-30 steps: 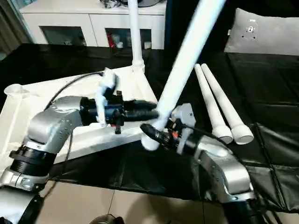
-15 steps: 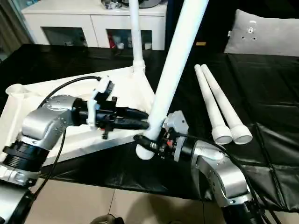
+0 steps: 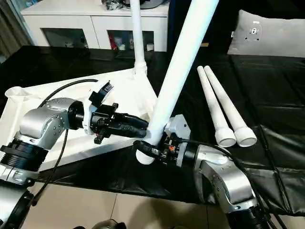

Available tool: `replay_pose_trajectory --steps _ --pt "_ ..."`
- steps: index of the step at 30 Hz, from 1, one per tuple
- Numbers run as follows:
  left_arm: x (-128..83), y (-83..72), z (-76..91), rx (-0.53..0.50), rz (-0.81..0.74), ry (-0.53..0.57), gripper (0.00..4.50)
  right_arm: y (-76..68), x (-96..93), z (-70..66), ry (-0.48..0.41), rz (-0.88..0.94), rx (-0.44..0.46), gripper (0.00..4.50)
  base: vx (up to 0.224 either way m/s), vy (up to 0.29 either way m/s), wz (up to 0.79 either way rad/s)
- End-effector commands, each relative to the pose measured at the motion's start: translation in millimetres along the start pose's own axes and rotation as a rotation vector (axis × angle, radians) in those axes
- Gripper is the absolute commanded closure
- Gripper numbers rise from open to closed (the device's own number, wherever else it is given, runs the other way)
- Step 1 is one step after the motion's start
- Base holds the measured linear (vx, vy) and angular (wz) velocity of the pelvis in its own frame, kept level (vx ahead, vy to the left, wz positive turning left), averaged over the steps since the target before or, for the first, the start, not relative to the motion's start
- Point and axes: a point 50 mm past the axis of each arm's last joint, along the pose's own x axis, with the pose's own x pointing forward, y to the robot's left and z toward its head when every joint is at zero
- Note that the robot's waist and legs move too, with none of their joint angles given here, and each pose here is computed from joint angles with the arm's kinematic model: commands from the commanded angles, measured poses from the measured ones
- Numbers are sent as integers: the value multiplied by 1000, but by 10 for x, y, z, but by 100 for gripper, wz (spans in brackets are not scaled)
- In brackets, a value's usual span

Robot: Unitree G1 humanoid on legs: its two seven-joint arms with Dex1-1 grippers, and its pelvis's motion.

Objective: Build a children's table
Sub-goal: Insert table leg to table base

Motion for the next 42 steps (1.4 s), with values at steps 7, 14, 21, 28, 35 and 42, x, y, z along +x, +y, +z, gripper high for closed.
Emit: replay_pose_trajectory --steps 7,14,21,28,35,42 --pt "131 -16 8 119 194 -122 271 -53 65 127 -56 -88 -81 261 0 0 0" --pt "278 -165 -81 126 316 -282 271 -81 112 165 -103 -141 -80 261 0 0 0" --pt "380 -214 -178 251 490 -281 261 -56 155 148 -110 -144 -76 261 0 0 0" --pt "419 -275 -329 279 563 -222 195 -45 173 125 -108 -150 -69 261 0 0 0" --pt "472 -287 -378 219 547 -227 132 -18 165 111 -81 -111 -75 261 0 0 0" --pt "465 -298 -320 196 547 -286 102 -1 155 103 -77 -95 -77 261 0 0 0"
